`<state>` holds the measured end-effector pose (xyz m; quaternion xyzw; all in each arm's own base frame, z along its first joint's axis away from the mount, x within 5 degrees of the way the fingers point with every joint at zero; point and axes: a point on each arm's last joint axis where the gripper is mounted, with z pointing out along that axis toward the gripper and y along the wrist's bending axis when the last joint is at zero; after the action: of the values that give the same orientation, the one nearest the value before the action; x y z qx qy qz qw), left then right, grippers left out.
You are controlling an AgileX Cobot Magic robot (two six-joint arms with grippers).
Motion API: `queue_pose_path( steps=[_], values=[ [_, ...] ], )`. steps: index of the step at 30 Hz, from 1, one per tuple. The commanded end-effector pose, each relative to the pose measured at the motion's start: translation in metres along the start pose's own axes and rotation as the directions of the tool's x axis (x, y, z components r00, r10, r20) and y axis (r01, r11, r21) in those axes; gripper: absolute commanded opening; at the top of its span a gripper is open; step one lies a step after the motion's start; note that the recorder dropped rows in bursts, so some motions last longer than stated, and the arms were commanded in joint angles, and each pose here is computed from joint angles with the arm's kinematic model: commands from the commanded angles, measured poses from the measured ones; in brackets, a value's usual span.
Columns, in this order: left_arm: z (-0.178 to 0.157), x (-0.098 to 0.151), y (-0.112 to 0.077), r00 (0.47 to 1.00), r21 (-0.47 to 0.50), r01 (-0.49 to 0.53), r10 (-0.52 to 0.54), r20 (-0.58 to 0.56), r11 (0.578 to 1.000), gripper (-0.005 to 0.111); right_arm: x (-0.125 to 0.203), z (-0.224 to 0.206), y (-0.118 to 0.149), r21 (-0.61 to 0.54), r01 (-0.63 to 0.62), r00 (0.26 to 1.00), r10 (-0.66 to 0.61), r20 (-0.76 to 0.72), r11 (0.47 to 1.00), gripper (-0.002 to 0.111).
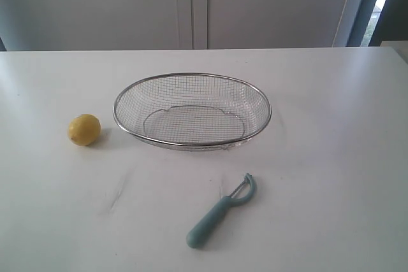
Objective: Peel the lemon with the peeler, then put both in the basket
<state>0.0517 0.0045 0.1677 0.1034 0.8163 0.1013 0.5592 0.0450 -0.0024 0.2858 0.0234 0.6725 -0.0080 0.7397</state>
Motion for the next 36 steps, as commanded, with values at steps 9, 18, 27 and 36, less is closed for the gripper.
queue_pose_path(
  steps=[9,18,27,36],
  values=[
    [0.0,0.001,-0.001,1.0,0.003,-0.002,0.002,-0.001,1.0,0.0,-0.004,0.001,0.0,0.003,0.008,1.0,-0.008,0.021,1.0,0.0],
    [0.0,0.001,-0.001,1.0,0.003,-0.002,0.002,-0.001,1.0,0.0,-0.001,0.006,0.0,0.01,-0.028,0.997,0.028,-0.077,1.0,0.0],
    [0.0,0.001,-0.001,1.0,0.003,-0.002,0.002,-0.001,1.0,0.0,-0.014,0.025,-0.001,0.028,-0.024,0.957,0.031,-0.29,0.999,0.0],
    [0.0,0.001,-0.001,1.0,0.003,-0.002,0.002,-0.001,1.0,0.0,-0.026,0.049,-0.001,0.059,-0.045,0.877,0.068,-0.475,0.997,0.0]
  ],
)
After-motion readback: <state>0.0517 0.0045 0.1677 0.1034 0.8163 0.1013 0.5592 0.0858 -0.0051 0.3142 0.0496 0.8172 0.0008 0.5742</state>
